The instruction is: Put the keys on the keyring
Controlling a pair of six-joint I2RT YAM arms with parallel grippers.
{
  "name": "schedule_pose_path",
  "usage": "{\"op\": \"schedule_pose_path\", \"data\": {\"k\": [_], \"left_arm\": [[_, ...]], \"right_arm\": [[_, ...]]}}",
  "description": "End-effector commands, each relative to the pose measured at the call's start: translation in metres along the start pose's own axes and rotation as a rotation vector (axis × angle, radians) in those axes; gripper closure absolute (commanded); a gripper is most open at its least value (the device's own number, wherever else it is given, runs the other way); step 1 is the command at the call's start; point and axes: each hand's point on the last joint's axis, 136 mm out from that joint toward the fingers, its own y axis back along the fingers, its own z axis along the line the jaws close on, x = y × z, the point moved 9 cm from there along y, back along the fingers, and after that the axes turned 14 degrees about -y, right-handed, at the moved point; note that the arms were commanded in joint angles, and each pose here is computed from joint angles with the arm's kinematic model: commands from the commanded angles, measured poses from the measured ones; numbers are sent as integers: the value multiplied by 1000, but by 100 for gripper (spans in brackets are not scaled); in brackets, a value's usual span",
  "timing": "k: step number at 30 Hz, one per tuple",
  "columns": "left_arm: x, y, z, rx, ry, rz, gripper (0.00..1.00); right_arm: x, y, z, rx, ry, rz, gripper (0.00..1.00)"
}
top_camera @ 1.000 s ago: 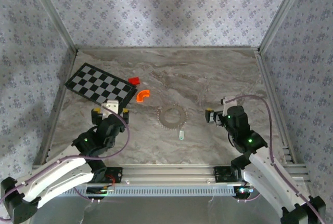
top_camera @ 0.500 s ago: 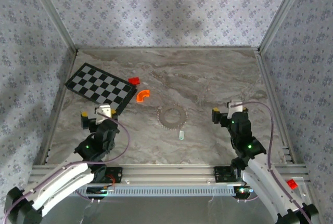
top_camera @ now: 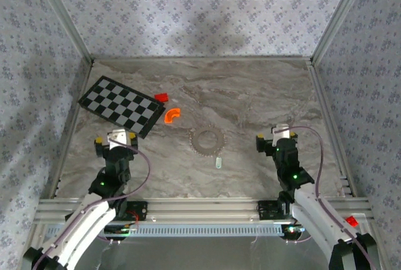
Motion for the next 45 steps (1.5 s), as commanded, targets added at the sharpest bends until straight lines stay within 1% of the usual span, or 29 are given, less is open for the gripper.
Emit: {"op": "schedule_pose_path", "data": {"k": [1,9,12,15,21,24,26,29,31,36,43,45], "left_arm": [[-15,-9,-1,17,27,-19,0],[-19,-36,-2,-10,55,24,1],[-17,-47,6,-32,121,57,0],[-15,-55,13,-27,172,75,0],[-16,-61,11,-36,181,59,0],[-19,-68,9,-36,176,62,1],[-21,-73,7,-34,170,69,0],[-24,-79,4,-32,159,57,0],[-25,-82,4,-38,155,48,0],[-26,-87,2,-46,149,28,1],[-30,-94,-4,-24,141,-23,0],[-30,-95,-6,-10,152,-54,0]], "right_arm": [[-11,0,-1,15,-18,-86,1],[-14,-9,-4,49,-26,-139,1],[-17,-20,-4,65,-23,-140,1],[-20,-31,0,68,-3,-125,1],[-23,-41,1,42,-14,-145,1],[-24,-49,1,65,-12,-146,0],[-26,-52,-1,88,-18,-170,0],[-26,-54,-3,99,-31,-192,0],[-26,-54,-3,92,-28,-187,0],[-29,-63,-5,131,-19,-172,0],[-35,-77,-8,131,-22,-177,0],[-32,-82,-12,127,-14,-191,0]]}}
